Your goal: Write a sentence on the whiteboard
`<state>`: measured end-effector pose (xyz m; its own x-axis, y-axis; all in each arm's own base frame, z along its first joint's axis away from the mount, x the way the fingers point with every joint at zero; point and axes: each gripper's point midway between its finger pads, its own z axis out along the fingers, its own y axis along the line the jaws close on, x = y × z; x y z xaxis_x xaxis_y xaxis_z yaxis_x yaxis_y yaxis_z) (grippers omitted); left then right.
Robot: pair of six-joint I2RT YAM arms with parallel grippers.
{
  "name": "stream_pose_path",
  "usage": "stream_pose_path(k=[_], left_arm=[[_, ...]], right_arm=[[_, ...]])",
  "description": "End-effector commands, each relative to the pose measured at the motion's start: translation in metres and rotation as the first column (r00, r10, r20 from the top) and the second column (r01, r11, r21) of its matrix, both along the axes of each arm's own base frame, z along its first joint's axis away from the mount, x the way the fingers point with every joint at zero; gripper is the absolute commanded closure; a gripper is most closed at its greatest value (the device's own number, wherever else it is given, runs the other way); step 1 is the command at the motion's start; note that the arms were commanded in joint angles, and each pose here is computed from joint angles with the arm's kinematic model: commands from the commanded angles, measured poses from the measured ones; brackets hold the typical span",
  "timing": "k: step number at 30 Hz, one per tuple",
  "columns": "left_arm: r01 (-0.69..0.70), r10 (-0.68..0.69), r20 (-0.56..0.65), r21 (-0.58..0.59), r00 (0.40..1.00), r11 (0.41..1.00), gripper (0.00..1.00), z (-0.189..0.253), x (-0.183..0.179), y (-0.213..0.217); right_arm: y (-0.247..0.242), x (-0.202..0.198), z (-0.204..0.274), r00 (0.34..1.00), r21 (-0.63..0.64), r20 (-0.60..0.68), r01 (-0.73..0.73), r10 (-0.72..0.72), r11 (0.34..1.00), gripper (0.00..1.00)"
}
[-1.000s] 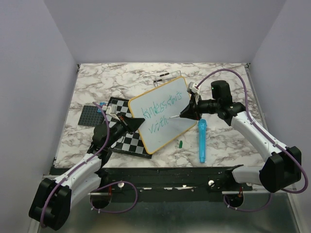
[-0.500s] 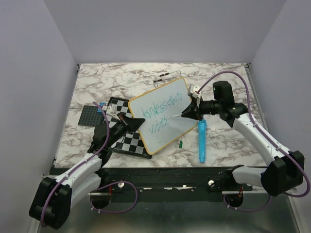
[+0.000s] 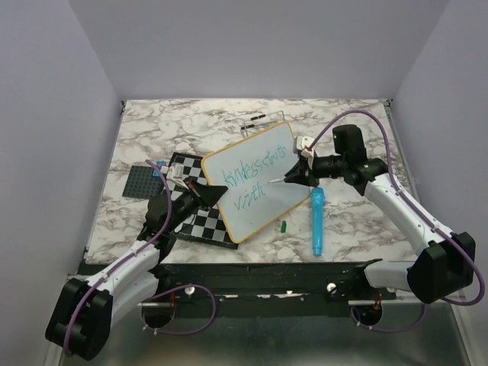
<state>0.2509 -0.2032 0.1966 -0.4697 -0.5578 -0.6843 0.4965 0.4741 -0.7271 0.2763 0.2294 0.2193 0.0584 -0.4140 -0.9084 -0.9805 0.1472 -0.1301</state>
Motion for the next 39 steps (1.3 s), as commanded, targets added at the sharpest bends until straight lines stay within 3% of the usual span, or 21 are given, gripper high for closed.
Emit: stream_pose_path(k=[1,7,18,28,39], left_arm=[[0.027,-0.021,0.121,-0.046,0.992,0.999,1.0,0.037,-0.001,-0.005],[0.04,-0.033,0.126,-0.05,0.991,0.998,1.0,0.037,0.001,-0.008],[0.05,-0.053,0.144,0.027,0.988,0.998,1.0,0.029,-0.004,-0.007],[0.109,-0.122,0.178,0.082,0.976,0.991,1.0,0.027,-0.006,-0.014],[0.115,-0.13,0.185,0.086,0.974,0.99,1.0,0.027,-0.007,-0.015]], right_arm=[[-0.003,0.0,-0.004,0.999,0.022,0.033,0.025,-0.025,0.999,0.99],[0.002,-0.007,-0.012,0.978,0.019,0.174,-0.119,0.114,0.993,0.99],[-0.006,0.005,-0.022,0.965,0.009,0.239,-0.117,0.111,0.993,0.99],[-0.005,-0.013,-0.027,0.963,0.049,0.137,-0.239,0.23,0.97,0.99],[-0.015,0.005,-0.025,0.985,0.083,0.031,-0.172,0.17,0.982,0.99]])
